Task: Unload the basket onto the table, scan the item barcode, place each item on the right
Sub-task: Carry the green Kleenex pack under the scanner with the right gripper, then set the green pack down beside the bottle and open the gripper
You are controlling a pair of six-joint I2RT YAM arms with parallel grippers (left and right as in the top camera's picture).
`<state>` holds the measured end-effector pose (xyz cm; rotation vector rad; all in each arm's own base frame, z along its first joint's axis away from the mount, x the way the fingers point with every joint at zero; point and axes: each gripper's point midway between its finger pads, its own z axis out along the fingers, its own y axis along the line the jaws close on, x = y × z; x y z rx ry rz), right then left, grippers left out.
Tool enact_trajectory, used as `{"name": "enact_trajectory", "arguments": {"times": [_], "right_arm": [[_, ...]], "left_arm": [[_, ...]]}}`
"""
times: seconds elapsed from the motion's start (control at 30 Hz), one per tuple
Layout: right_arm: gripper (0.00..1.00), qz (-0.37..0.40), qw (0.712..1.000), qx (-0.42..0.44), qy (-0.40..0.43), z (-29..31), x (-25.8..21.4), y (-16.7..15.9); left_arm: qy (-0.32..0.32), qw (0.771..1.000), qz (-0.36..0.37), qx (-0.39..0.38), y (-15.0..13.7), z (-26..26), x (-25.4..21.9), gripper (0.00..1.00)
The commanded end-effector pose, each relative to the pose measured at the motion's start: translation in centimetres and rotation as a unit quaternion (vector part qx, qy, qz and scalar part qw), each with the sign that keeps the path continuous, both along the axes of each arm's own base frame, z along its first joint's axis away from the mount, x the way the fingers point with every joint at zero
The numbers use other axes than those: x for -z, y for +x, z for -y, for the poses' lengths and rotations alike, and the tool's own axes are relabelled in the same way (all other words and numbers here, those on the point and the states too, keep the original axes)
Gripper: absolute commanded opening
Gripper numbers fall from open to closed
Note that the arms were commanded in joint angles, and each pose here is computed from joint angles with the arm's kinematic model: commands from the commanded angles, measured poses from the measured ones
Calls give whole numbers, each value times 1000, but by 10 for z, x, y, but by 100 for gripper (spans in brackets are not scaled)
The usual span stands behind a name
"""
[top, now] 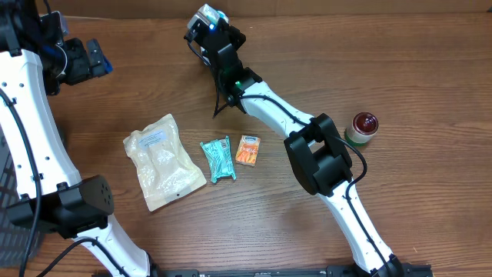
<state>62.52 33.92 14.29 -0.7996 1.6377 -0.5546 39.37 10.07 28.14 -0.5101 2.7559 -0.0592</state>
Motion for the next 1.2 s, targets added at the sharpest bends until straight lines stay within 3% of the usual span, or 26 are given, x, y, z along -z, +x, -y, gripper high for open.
{"name": "enact_trajectory", "arguments": {"times": [0.0, 0.13, 0.27, 0.4, 0.53, 0.73, 0.9, 1.17], "right_arm": [[4, 21, 998, 16, 56, 2, -37, -2], [4, 20, 987, 17, 158, 4, -96, -16], [4, -43, 967, -27, 251, -1, -148, -49], [4, -125, 940, -32, 316, 13, -177, -87], [4, -222, 909, 34, 351, 51, -175, -131], [4, -364, 825, 218, 374, 121, -111, -180], [4, -479, 758, 292, 334, 159, -35, -207], [4, -501, 692, 391, 343, 218, 66, -216]], "left_arm": [[3, 1000, -2, 10, 0, 2, 1, 99], [3, 1000, -2, 10, 0, 2, 1, 100], [3, 1000, -2, 10, 0, 2, 1, 100], [3, 1000, -2, 10, 0, 2, 1, 100], [3, 1000, -2, 10, 0, 2, 1, 99], [3, 1000, -2, 10, 0, 2, 1, 100], [3, 1000, -2, 10, 0, 2, 1, 100], [3, 1000, -2, 10, 0, 2, 1, 99]]}}
